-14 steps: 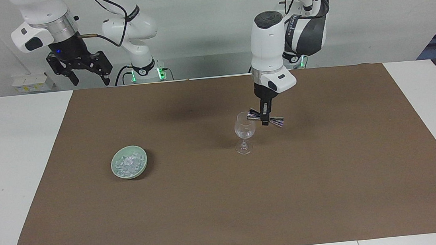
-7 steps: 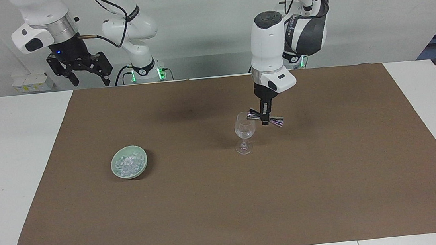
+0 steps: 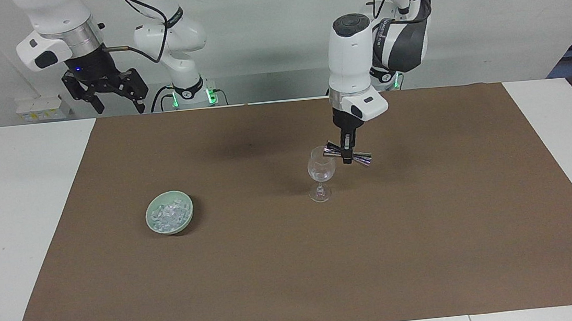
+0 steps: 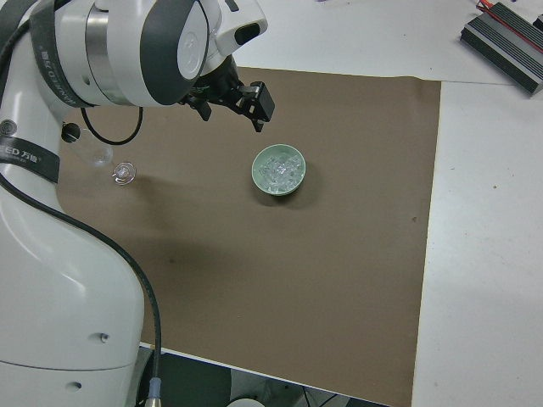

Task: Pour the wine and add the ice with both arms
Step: 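Carry the metal cup back with the left gripper while the right gripper reaches the bowl, then grasp the rim of the ice bowl with the right gripper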

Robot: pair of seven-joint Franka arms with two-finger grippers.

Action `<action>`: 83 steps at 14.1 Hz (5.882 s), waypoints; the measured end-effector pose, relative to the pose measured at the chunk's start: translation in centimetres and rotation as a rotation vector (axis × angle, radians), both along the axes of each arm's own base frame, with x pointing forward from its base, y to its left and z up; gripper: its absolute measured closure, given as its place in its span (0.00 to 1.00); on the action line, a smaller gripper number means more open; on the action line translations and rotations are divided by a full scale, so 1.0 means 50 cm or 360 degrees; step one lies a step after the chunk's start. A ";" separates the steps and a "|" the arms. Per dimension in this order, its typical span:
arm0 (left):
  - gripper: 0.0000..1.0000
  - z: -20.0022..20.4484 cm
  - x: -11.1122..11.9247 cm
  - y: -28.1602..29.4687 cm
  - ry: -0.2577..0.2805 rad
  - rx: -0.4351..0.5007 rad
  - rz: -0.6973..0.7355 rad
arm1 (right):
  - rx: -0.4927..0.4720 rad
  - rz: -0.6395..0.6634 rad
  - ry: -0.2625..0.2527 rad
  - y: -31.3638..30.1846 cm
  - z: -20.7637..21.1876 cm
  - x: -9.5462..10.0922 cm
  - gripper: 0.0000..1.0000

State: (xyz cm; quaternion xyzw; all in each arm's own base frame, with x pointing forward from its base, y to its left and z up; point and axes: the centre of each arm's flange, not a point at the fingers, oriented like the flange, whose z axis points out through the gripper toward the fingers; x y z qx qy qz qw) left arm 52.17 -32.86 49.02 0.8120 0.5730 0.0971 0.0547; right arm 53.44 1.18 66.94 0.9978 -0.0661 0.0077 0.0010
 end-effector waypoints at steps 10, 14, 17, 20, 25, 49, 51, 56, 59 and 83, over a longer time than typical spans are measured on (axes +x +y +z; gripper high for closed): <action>0.77 0.051 0.037 0.070 0.0108 -0.0299 0.0003 | -0.0002 0.0038 0.0001 0.000 -0.012 -0.005 0.00; 0.77 0.077 0.069 0.159 0.0184 -0.0548 0.0045 | -0.0001 0.0038 -0.0043 0.001 -0.035 0.008 0.00; 0.77 0.073 0.100 0.244 0.0261 -0.0768 0.0138 | -0.0001 0.0038 -0.0046 0.000 -0.051 0.011 0.00; 0.77 0.058 0.128 0.354 0.0303 -0.0977 0.0270 | -0.0001 0.0036 -0.0067 -0.001 -0.079 0.021 0.00; 0.77 -0.012 0.144 0.496 0.0336 -0.1263 0.0364 | -0.0001 0.0042 -0.0088 -0.019 -0.170 0.054 0.00; 0.77 -0.380 0.035 0.821 0.0317 -0.2125 0.1054 | 0.0016 0.0066 -0.0101 -0.002 -0.670 0.171 0.00; 0.77 -0.397 0.024 0.810 0.0278 -0.2151 0.1012 | 0.0016 0.0070 -0.0100 0.001 -0.670 0.171 0.00; 0.77 -0.419 0.006 0.804 0.0248 -0.2139 0.0954 | 0.0016 0.0071 -0.0090 0.001 -0.670 0.170 0.00; 0.77 -0.429 -0.002 0.802 0.0231 -0.2124 0.0923 | 0.0015 0.0095 -0.0055 0.000 -0.664 0.163 0.00; 0.75 -0.489 -0.018 0.801 0.0196 -0.2058 0.0862 | 0.0007 0.0133 -0.0079 -0.015 -0.605 0.145 0.73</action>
